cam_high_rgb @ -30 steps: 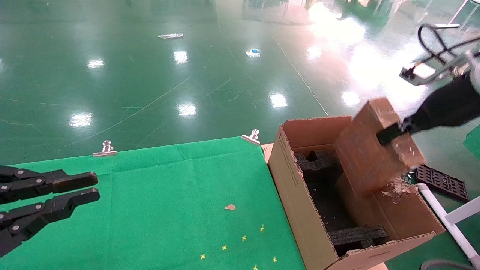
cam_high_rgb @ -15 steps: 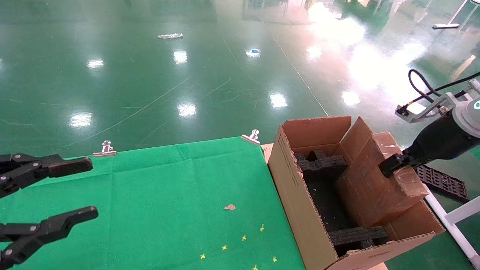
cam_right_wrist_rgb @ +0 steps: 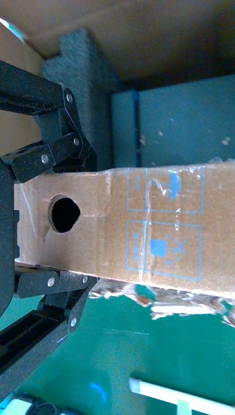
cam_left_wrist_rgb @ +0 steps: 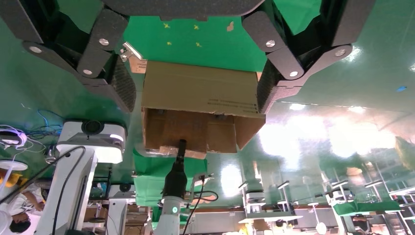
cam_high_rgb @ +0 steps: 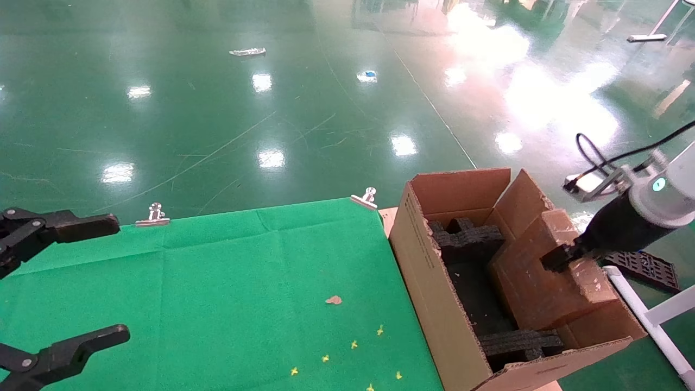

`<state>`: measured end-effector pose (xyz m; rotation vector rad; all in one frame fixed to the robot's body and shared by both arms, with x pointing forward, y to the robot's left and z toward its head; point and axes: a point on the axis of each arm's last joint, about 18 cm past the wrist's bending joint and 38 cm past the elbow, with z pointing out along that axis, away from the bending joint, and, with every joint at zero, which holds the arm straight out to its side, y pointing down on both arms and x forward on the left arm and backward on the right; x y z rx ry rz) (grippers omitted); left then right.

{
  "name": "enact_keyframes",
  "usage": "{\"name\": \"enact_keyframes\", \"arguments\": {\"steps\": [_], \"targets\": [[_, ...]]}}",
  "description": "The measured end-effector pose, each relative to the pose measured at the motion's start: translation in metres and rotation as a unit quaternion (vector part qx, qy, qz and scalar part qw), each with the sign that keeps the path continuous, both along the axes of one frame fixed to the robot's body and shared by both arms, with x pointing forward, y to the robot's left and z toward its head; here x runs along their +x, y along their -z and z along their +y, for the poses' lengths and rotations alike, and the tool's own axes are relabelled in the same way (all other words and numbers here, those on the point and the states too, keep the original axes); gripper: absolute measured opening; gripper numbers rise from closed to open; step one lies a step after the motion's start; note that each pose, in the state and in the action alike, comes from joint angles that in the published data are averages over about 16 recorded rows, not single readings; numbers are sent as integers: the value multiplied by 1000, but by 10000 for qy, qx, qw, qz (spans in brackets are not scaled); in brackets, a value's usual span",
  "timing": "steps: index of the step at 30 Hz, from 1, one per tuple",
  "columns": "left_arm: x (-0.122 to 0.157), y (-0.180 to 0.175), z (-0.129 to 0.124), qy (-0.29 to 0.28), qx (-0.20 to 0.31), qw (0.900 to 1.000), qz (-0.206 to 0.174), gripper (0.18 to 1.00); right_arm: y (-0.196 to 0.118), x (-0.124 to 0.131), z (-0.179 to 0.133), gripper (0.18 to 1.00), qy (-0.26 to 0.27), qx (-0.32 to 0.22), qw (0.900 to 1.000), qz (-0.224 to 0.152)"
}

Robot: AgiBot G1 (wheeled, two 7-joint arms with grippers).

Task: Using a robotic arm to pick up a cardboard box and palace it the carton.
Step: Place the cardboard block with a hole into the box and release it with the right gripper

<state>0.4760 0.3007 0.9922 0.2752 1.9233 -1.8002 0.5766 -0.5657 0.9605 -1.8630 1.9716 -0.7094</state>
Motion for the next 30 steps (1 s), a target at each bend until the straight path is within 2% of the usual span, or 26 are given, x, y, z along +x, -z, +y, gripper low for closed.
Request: {"name": "enact_keyframes", "arguments": {"steps": [6, 17, 23, 30], "targets": [[0, 0, 0, 0, 0, 10000, 0, 911, 27, 15, 0, 306, 20, -65, 10000, -31], [0, 0, 0, 0, 0, 10000, 0, 988, 74, 31, 6, 296, -88, -8, 10000, -22], [0, 0, 0, 0, 0, 10000, 0, 999, 82, 30, 7, 293, -163, 29, 9999, 22], [0, 0, 0, 0, 0, 10000, 0, 1000, 77, 27, 7, 301, -198, -6, 9998, 73]]}}
